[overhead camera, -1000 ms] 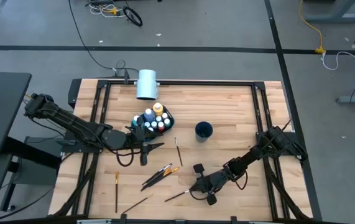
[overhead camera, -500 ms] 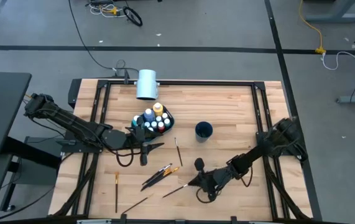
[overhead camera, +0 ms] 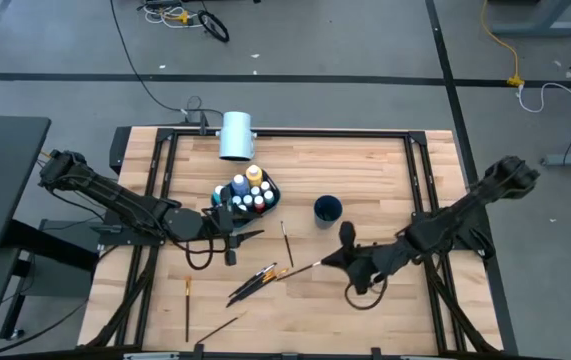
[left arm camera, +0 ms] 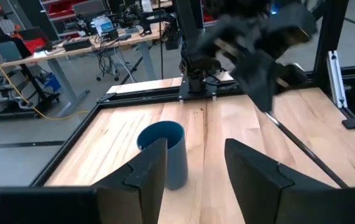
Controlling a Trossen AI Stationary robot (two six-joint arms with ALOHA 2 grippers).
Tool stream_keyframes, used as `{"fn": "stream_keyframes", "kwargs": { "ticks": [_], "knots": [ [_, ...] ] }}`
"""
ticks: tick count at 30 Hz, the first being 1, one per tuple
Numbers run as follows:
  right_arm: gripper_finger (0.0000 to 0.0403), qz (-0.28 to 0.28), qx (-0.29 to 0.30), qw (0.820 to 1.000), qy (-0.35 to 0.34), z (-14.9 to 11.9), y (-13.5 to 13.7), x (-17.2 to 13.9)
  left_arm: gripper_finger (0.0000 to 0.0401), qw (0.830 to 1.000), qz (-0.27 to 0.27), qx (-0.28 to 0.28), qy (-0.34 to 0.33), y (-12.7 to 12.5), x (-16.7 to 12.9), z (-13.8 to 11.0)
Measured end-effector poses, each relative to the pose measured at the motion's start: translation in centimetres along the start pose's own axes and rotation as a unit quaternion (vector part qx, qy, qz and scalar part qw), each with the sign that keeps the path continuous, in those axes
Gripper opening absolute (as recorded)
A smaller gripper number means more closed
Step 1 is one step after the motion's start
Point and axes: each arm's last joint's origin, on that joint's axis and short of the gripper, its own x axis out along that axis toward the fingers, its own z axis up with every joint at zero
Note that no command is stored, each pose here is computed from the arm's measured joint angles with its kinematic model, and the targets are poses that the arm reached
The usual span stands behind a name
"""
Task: Pick & Place Paint Supplies
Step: Put the silver pain brush on the bottom center into the cup
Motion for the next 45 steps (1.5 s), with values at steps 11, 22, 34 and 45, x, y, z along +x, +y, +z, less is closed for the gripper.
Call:
{"fn": "stream_keyframes", "kwargs": {
  "ticks": [11, 22, 34, 45],
  "knots": [
    [0.0, -0.042, -0.103, 0.994, 0.015, -1.2, -4.6, -4.5, 0.0171, 1.0, 0.0, 0.024, 0.0, 0.0, 0.0, 0.0],
    [0.0, -0.079, -0.179, 0.978, 0.075, -2.9, -6.8, -5.9, 0.0171, 1.0, 0.0, 0.027, 0.0, 0.0, 0.0, 0.0],
    [0.0, -0.082, -0.271, 0.945, 0.164, -4.4, -7.5, -5.9, 0.0171, 1.0, 0.0, 0.028, 0.0, 0.0, 0.0, 0.0],
    [0.0, -0.04, -0.307, 0.926, 0.218, -2.9, -10.1, -8.2, 0.0171, 1.0, 0.002, 0.029, 0.001, 0.0, 0.0, 0.0]
  ]
}}
